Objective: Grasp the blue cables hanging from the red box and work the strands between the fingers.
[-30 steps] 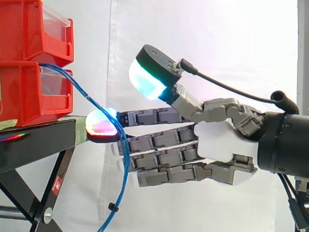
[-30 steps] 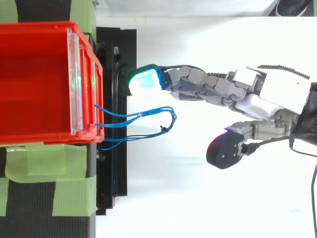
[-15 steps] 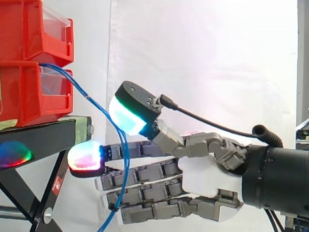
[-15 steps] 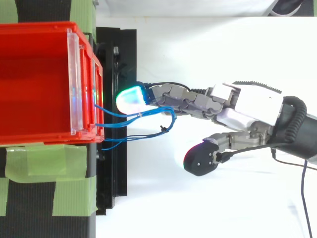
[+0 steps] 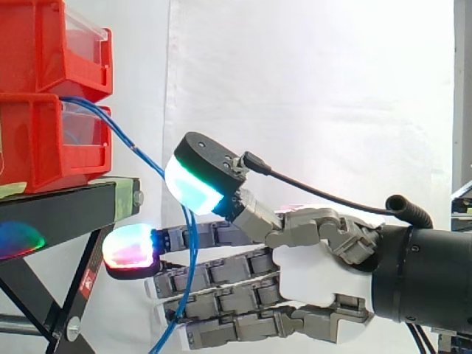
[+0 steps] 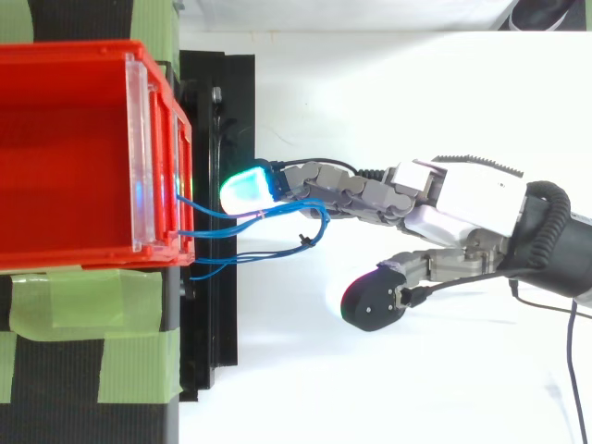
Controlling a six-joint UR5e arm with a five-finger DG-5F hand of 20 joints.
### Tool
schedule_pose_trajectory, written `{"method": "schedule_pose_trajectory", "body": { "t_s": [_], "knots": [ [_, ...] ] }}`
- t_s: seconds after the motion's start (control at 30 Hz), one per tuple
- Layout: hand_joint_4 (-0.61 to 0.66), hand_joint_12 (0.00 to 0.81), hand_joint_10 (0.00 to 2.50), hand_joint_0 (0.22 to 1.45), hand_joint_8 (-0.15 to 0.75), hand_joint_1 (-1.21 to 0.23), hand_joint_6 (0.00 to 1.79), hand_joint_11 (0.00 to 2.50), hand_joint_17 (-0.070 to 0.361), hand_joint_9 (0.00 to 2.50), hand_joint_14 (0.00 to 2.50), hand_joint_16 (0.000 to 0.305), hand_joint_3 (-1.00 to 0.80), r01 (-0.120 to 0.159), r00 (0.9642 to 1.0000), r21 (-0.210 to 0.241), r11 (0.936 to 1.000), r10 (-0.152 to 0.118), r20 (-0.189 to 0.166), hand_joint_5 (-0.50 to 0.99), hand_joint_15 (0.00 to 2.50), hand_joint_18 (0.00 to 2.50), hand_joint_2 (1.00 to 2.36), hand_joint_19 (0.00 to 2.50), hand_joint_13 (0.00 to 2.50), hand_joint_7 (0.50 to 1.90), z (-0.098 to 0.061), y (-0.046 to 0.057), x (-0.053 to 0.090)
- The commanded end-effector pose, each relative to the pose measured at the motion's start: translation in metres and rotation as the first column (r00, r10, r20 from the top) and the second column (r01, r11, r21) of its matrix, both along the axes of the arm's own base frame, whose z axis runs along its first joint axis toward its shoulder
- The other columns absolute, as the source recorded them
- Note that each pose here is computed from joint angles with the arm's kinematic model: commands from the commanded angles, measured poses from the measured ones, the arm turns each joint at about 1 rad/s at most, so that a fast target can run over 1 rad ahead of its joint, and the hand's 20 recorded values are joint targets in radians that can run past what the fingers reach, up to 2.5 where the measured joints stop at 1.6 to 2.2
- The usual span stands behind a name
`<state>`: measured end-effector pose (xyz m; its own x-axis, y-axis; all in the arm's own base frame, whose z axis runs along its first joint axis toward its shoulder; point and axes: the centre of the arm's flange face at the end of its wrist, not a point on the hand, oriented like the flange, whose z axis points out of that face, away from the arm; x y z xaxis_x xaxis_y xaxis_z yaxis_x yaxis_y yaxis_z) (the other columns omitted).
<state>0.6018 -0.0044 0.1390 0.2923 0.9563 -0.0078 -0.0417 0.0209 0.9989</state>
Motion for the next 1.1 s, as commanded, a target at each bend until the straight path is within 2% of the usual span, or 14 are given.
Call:
{"method": "schedule_pose_trajectory", "body": {
  "t_s": [0.0, 0.17, 0.43, 0.47, 0.6, 0.77, 1.07],
  "knots": [
    [0.14, 0.363, 0.00, 0.75, 0.296, -0.51, 0.01, 0.14, 0.134, 0.17, 0.00, 0.060, -1.00, -0.003, 1.0000, 0.001, 1.0000, 0.003, 0.004, -0.38, 0.18, 0.11, 1.00, 0.32, 0.04, 0.67, 0.001, 0.000, 0.001],
    [0.14, 0.364, 0.00, 0.75, 0.296, -0.51, 0.01, 0.14, 0.134, 0.17, 0.00, 0.060, -1.00, -0.009, 0.9999, 0.004, 1.0000, 0.009, 0.006, -0.38, 0.18, 0.12, 1.00, 0.31, 0.04, 0.67, 0.002, 0.002, 0.002],
    [0.14, 0.366, 0.00, 0.75, 0.296, -0.51, 0.01, 0.15, 0.134, 0.17, 0.00, 0.060, -1.00, -0.036, 0.9993, 0.002, 0.9993, 0.036, 0.009, -0.38, 0.19, 0.12, 1.00, 0.33, 0.06, 0.67, 0.004, 0.004, 0.003],
    [0.15, 0.376, 0.00, 0.75, 0.310, -0.54, 0.00, 0.10, 0.138, 0.23, 0.00, 0.062, -1.00, -0.042, 0.9990, 0.002, 0.9991, 0.042, 0.012, -0.35, 0.15, 0.21, 1.00, 0.27, 0.12, 0.65, 0.006, 0.005, 0.003],
    [0.16, 0.381, 0.00, 0.75, 0.317, -0.55, 0.00, 0.08, 0.141, 0.26, 0.00, 0.062, -1.00, -0.059, 0.9981, 0.002, 0.9982, 0.059, 0.019, -0.33, 0.13, 0.26, 1.00, 0.24, 0.14, 0.64, 0.010, 0.006, 0.004],
    [0.16, 0.381, 0.00, 0.75, 0.318, -0.55, 0.00, 0.08, 0.141, 0.26, 0.00, 0.063, -1.00, -0.060, 0.9975, -0.007, 0.9982, 0.060, 0.037, -0.33, 0.13, 0.28, 1.00, 0.25, 0.15, 0.63, 0.028, 0.006, 0.003],
    [0.16, 0.382, 0.00, 0.75, 0.320, -0.55, 0.00, 0.08, 0.142, 0.27, 0.00, 0.063, -1.00, -0.052, 0.9976, -0.017, 0.9985, 0.053, 0.045, -0.33, 0.14, 0.29, 1.00, 0.26, 0.18, 0.64, 0.031, 0.004, 0.004]
  ]
}}
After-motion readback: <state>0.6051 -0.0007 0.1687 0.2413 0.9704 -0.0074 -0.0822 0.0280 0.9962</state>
